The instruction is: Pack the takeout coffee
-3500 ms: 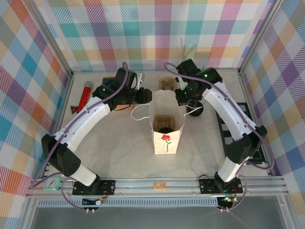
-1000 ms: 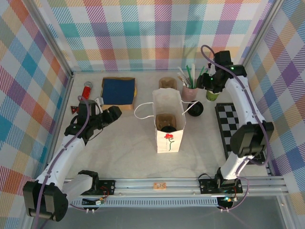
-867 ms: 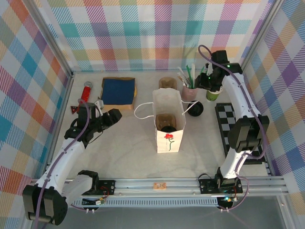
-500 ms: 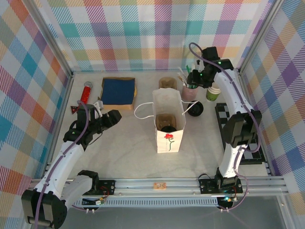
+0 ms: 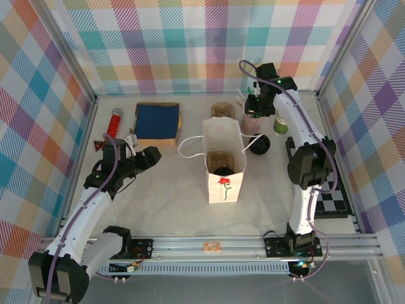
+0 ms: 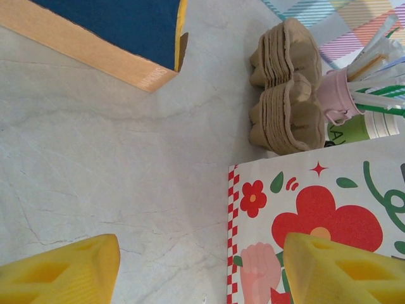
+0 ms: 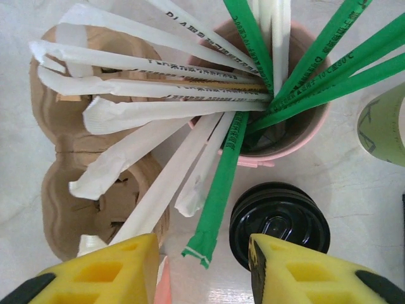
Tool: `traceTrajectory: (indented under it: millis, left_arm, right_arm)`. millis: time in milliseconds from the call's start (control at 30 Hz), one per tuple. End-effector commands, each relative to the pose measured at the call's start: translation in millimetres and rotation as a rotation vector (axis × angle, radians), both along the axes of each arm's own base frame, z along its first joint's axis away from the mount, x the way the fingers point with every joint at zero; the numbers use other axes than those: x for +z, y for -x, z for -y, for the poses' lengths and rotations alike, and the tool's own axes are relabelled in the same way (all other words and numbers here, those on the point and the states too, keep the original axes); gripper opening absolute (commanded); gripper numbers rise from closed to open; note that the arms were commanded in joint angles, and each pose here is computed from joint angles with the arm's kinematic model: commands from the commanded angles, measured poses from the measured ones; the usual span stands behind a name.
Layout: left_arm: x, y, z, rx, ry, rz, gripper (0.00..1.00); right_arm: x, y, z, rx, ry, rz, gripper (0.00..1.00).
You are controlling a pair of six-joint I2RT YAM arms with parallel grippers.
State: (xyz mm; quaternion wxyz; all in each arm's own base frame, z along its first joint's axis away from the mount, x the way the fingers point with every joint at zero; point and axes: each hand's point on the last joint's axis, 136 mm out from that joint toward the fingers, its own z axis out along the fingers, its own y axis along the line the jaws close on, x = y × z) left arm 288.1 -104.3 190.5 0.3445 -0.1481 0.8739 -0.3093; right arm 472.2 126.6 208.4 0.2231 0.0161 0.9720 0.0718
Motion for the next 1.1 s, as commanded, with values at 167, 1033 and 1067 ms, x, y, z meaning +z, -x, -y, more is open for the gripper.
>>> traceTrajectory:
  millis: [167,1033,1067]
  left_arm:
    - [14.9,1.3,0.5,-0.017,-0.024,0.042,0.69]
    - [22.8,0.6,-0.7,-0.016,-0.034,0.059,0.68]
    - [22.5,1.0,-0.3,-0.018,-0.034,0.057,0.68]
  right_arm:
    - [-4.7,-2.8,0.4,-0.002,0.017,-0.012,0.38]
    - [-5.6,1.2,15.4,-0.028,0.099,-0.007,0.22]
    - [-5.6,1.7,15.2,-0.026,0.099,-0.007,0.24]
